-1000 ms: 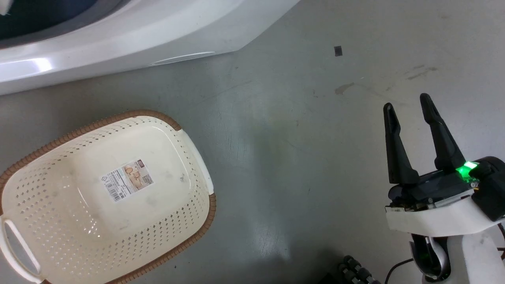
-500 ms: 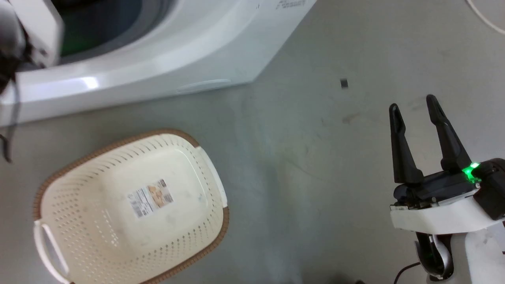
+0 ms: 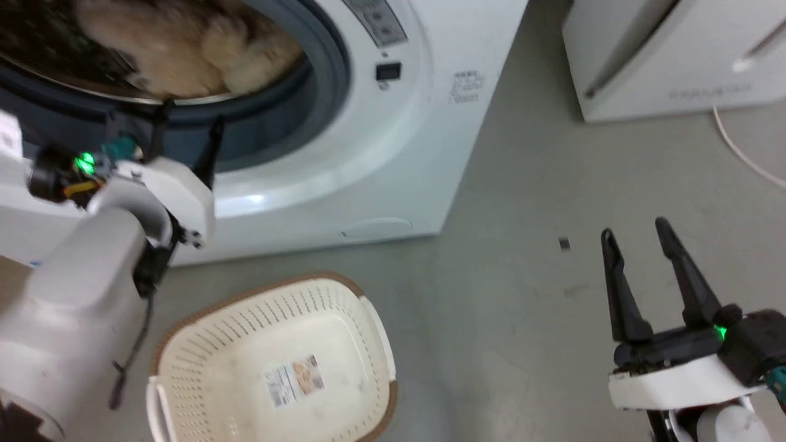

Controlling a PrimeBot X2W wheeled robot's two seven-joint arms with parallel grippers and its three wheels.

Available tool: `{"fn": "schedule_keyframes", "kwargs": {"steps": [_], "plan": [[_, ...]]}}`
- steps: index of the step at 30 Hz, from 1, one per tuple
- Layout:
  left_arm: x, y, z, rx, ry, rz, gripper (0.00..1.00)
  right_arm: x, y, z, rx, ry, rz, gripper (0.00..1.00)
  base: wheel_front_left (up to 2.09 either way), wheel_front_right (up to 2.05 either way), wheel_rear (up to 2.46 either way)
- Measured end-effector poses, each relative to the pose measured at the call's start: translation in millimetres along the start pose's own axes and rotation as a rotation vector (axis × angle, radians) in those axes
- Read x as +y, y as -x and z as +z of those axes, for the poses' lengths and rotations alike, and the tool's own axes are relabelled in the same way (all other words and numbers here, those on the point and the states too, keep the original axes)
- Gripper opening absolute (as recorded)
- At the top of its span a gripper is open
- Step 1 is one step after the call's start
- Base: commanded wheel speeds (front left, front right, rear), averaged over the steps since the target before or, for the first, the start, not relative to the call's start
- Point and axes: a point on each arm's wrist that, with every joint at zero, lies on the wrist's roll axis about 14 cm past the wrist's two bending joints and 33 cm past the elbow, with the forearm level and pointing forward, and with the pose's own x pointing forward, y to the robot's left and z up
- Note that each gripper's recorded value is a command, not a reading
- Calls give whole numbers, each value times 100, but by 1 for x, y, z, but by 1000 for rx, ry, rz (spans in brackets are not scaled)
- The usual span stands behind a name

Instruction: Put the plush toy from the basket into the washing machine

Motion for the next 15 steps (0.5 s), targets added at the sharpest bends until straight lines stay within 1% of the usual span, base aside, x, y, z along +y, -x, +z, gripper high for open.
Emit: {"fn": "schedule_keyframes", "kwargs": {"steps": [3,6,8,11,15], "plan": [[2,25,22,-71,43,55,100,7,7,13,-30,0,19,100,0,0,0],[3,52,60,-197,77,105,100,14,12,23,-58,-3,38,100,0,0,0],[0,73,78,-270,96,131,100,18,14,29,-76,-8,51,100,0,0,0],[0,107,84,-331,135,180,100,24,17,39,-103,-12,68,100,0,0,0],[2,146,82,-376,182,246,100,30,21,50,-133,-16,86,100,0,0,0]]}}
